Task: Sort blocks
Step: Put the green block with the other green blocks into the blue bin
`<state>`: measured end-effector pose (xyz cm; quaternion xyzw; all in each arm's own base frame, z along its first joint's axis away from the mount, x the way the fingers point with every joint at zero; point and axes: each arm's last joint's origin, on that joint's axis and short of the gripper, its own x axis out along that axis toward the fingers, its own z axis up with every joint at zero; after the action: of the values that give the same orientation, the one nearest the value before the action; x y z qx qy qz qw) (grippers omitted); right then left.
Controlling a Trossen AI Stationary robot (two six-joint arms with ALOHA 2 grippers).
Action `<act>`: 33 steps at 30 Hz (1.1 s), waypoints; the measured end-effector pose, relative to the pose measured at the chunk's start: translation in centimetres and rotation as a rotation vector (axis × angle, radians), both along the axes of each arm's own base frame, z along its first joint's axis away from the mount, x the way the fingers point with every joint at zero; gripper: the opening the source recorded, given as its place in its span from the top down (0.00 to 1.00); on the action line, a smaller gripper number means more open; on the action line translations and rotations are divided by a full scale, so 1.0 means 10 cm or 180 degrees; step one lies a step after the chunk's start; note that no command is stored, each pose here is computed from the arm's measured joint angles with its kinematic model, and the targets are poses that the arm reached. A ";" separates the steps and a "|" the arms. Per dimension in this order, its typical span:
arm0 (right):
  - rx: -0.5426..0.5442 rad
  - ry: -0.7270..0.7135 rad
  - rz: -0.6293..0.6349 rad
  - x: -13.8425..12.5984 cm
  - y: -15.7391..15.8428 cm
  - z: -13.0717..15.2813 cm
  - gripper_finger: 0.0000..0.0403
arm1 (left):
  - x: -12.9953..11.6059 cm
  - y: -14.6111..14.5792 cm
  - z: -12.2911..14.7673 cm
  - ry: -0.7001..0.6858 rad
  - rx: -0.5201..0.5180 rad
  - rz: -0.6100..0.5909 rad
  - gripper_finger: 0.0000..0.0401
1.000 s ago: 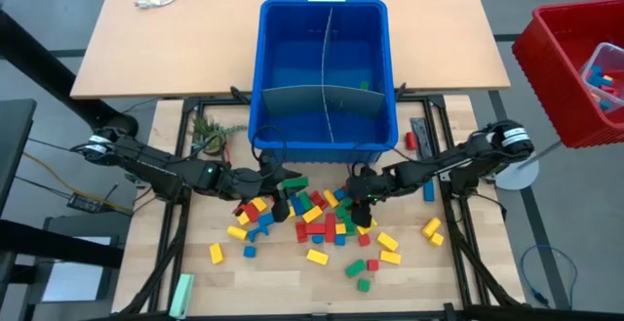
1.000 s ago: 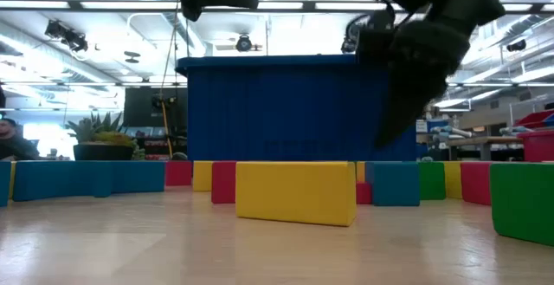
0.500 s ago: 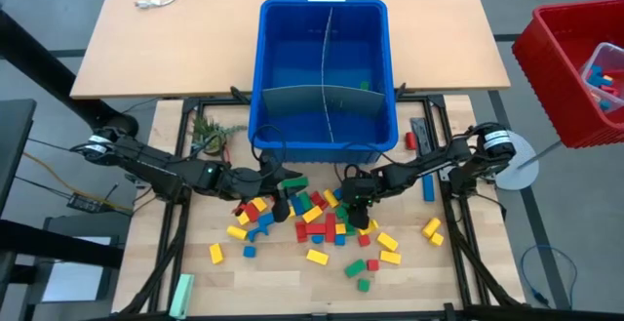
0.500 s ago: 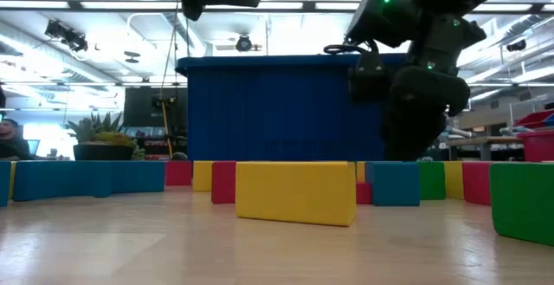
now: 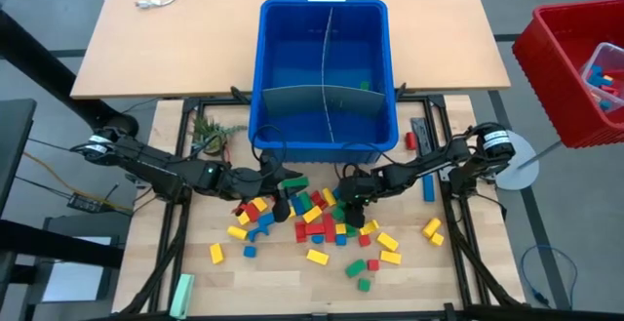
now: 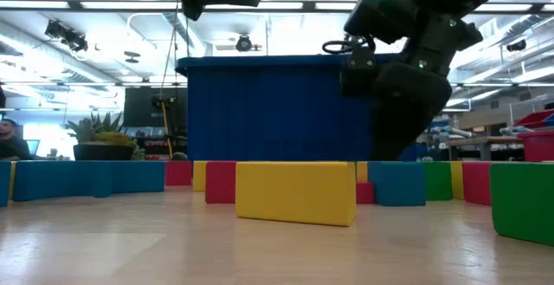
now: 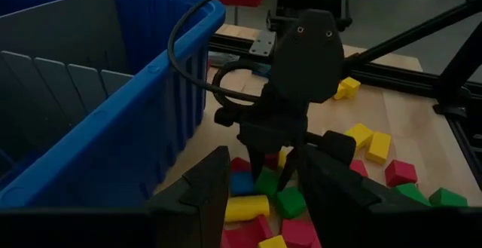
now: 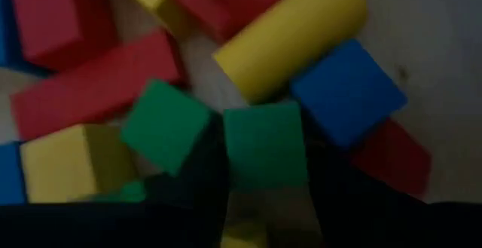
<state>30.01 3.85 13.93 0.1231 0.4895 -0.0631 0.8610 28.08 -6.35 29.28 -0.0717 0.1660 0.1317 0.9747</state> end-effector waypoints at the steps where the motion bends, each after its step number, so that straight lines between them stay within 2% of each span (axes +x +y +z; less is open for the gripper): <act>1: 0.0001 -0.0031 0.0000 0.01 0.00 0.01 0.60 | 0.00 0.00 0.00 -0.0006 -0.0008 0.0003 0.59; 6: -0.0050 -0.0088 0.0089 0.02 0.00 0.02 0.61 | 0.00 0.00 0.01 -0.0020 -0.0016 0.0004 0.59; 11: -0.0100 -0.0102 0.0145 0.02 0.00 0.02 0.71 | 0.00 0.00 0.01 -0.0027 -0.0018 0.0004 0.59; 16: -0.0130 -0.0118 0.0178 0.02 0.00 0.04 0.71 | 0.00 0.00 0.01 -0.0040 -0.0022 0.0004 0.59; 19: -0.0081 -0.0207 0.0200 -0.01 0.00 0.14 0.71 | 0.01 0.00 0.01 -0.0050 -0.0026 0.0005 0.59; 22: -0.0060 -0.0412 0.0197 -0.06 -0.01 0.35 0.71 | 0.01 0.00 0.01 -0.0050 -0.0026 0.0005 0.59; 26: -0.0031 -0.0878 0.0181 -0.19 -0.03 0.77 0.71 | 0.01 0.00 0.01 -0.0051 -0.0026 0.0005 0.59; 30: -0.0221 -0.1471 0.0107 -0.33 -0.09 1.29 0.71 | 0.01 0.00 0.02 -0.0074 -0.0032 0.0005 0.59; 33: -0.0489 -0.1912 -0.0035 -0.43 -0.20 1.69 0.71 | 0.01 0.00 0.02 -0.0074 -0.0032 0.0005 0.59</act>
<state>25.67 1.89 30.79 0.0735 0.2062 -0.0654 0.9736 28.16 -6.38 29.48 -0.0783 0.1553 0.1308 0.9760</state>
